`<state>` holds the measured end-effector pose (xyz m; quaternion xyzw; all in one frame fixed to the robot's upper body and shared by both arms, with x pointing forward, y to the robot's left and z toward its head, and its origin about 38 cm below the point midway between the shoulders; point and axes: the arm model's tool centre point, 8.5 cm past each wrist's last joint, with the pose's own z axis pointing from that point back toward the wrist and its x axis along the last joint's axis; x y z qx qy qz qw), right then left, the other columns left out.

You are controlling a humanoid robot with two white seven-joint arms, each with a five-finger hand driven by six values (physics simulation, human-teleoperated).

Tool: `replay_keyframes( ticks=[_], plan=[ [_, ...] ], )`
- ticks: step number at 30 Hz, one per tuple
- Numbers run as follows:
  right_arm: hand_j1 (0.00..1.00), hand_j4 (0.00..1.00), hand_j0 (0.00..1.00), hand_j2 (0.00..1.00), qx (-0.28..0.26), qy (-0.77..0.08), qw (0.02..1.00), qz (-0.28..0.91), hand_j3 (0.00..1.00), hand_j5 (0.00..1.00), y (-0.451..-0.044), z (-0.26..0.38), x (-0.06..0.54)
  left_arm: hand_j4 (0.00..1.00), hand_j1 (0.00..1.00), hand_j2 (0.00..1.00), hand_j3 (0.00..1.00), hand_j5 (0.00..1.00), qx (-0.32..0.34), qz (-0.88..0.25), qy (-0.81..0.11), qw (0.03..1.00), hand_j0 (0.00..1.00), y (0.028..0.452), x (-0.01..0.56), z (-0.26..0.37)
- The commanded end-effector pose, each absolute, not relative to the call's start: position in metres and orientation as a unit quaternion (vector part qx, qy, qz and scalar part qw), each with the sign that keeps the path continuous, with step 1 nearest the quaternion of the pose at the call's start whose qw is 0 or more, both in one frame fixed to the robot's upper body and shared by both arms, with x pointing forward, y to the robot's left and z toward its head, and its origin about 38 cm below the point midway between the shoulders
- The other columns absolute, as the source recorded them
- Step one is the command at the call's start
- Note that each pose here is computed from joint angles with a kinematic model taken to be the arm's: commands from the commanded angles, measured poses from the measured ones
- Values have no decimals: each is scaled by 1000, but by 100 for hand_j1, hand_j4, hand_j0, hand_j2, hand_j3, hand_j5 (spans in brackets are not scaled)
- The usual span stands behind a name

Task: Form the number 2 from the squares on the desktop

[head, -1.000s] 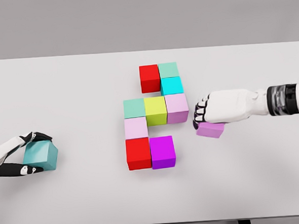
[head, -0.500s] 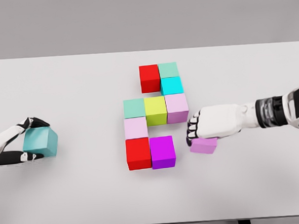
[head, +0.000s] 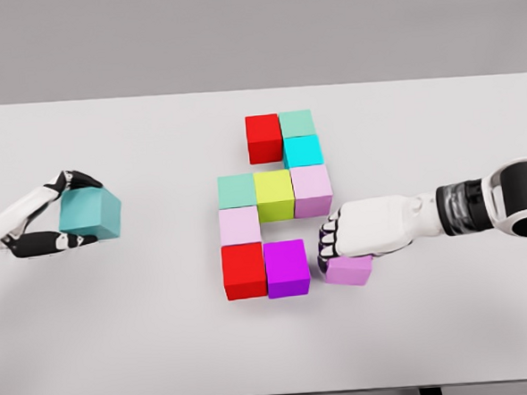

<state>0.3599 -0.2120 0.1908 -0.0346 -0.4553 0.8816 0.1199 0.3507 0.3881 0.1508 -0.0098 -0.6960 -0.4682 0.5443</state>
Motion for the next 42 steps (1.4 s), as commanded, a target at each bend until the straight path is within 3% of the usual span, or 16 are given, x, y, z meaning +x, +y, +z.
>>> replay_keyframes(
  ticks=[1,3,4,5,9,11,17,19,29,42],
  plan=[
    [75,75,75,75,-32,-456,122,881,75,75,-212,190,359,28,28,28,28,28,-18,-456,-705,544,28,380,353,147],
    [84,84,84,84,-34,-453,125,882,84,84,-215,190,360,27,27,27,27,27,-20,-454,-710,537,27,375,356,149],
    [97,97,97,97,-36,-452,126,882,97,97,-217,191,360,27,27,27,27,27,-22,-452,-713,536,27,373,357,149],
    [100,100,100,100,-36,-451,130,882,100,100,-221,192,360,26,26,26,26,26,-25,-449,-719,530,26,368,361,152],
    [100,100,100,100,-52,-467,143,871,100,100,-236,222,370,26,26,26,26,26,-31,-441,-731,520,26,358,368,155],
    [100,100,100,100,-90,-487,161,854,100,100,-261,257,378,26,26,26,26,26,-35,-437,-739,511,26,351,373,159],
    [100,100,100,100,-120,-420,212,874,100,100,-323,260,367,26,26,26,26,26,-43,-426,-761,487,26,333,386,172],
    [100,100,100,100,-108,-396,226,883,100,100,-334,248,359,26,26,26,26,26,-40,-420,-761,492,26,331,393,173],
    [100,100,100,100,-53,-368,194,908,100,100,-301,193,349,26,26,26,26,26,-25,-403,-751,522,26,304,429,168],
    [100,100,100,100,-78,-358,201,908,100,100,-307,192,367,26,26,26,26,26,-24,-426,-730,535,26,268,471,154]
  ],
)
